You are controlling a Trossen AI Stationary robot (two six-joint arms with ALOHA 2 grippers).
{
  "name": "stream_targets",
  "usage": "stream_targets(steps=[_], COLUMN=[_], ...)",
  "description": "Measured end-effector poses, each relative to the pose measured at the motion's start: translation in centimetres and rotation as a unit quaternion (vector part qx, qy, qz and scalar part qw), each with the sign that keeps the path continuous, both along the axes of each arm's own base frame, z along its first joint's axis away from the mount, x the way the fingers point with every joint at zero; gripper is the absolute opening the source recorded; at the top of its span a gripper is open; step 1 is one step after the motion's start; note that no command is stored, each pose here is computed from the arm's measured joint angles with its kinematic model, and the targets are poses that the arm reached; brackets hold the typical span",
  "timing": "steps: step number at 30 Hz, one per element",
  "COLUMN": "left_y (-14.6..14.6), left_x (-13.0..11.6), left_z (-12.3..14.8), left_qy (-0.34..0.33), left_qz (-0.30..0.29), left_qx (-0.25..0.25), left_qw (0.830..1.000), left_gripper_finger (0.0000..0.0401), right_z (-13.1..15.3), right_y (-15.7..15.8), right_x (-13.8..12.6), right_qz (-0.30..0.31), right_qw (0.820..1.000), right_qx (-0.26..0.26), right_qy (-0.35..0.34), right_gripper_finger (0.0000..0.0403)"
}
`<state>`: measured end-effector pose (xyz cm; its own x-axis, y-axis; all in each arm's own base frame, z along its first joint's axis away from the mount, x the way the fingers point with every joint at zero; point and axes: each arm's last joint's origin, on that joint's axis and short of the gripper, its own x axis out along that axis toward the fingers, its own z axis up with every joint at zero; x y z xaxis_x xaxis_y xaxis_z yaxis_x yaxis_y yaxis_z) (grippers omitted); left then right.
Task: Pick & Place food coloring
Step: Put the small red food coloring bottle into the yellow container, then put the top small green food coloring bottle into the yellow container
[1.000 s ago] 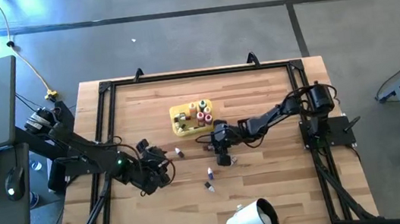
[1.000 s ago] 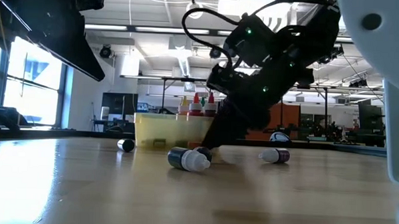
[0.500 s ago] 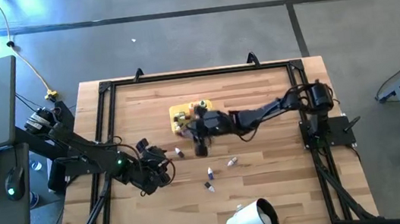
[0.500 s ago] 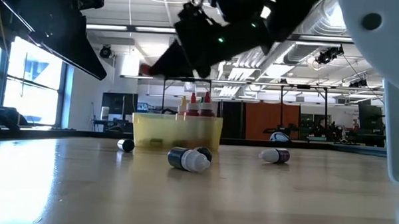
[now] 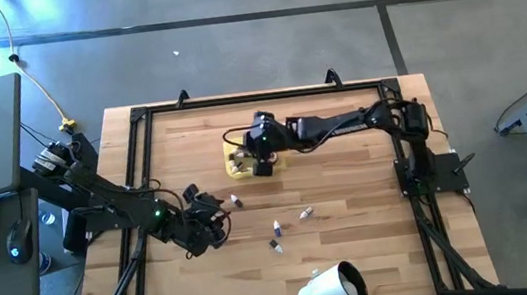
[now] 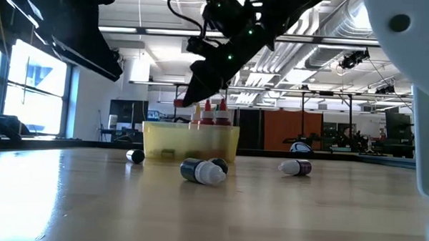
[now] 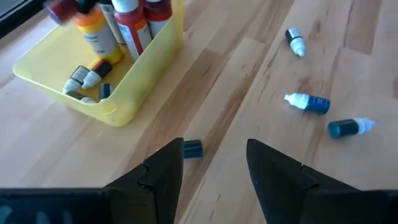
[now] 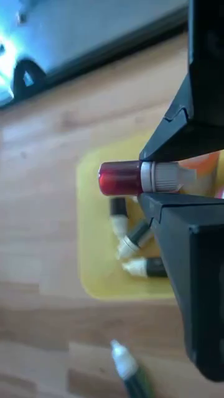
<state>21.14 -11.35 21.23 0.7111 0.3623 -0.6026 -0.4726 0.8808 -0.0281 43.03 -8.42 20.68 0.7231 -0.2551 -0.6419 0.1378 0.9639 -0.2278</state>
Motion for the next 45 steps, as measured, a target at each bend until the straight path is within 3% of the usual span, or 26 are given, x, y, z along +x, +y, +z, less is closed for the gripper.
stream_targets(steps=[14,23,27,32,39,42,45], left_y=[0.1,0.1,0.1,-0.1,-0.3,0.6,2.3], left_x=[-0.1,-0.1,-0.1,0.2,1.0,1.8,2.8], left_z=[0.0,-0.1,-0.1,-0.7,-2.7,-3.1,-3.2], left_qy=[0.004,0.006,0.007,0.032,0.13,0.157,0.18], left_qz=[0.001,0.0,-0.001,-0.024,-0.119,-0.144,-0.167], left_qx=[0.011,0.009,0.007,0.026,0.134,0.132,0.092], left_qw=[1.0,1.0,1.0,0.999,0.975,0.968,0.965], left_gripper_finger=[0.0172,0.0172,0.0172,0.0172,0.0172,0.0172,0.0172], right_z=[-0.4,-0.4,-0.2,0.4,3.3,5.6,8.0], right_y=[0.4,0.4,0.7,3.8,9.4,11.4,12.8], right_x=[0.1,0.1,0.3,0.6,-1.7,-3.7,-5.7], right_qz=[0.046,0.028,0.029,0.067,0.131,0.146,0.135], right_qw=[0.999,0.999,0.999,0.998,0.991,0.988,0.99], right_qx=[-0.001,0.015,0.017,0.015,0.02,0.011,0.005], right_qy=[0.008,0.003,-0.009,-0.013,0.029,0.045,0.041], right_gripper_finger=[0.0076,0.0169,0.0186,0.0188,0.0188,0.0188,0.0188])
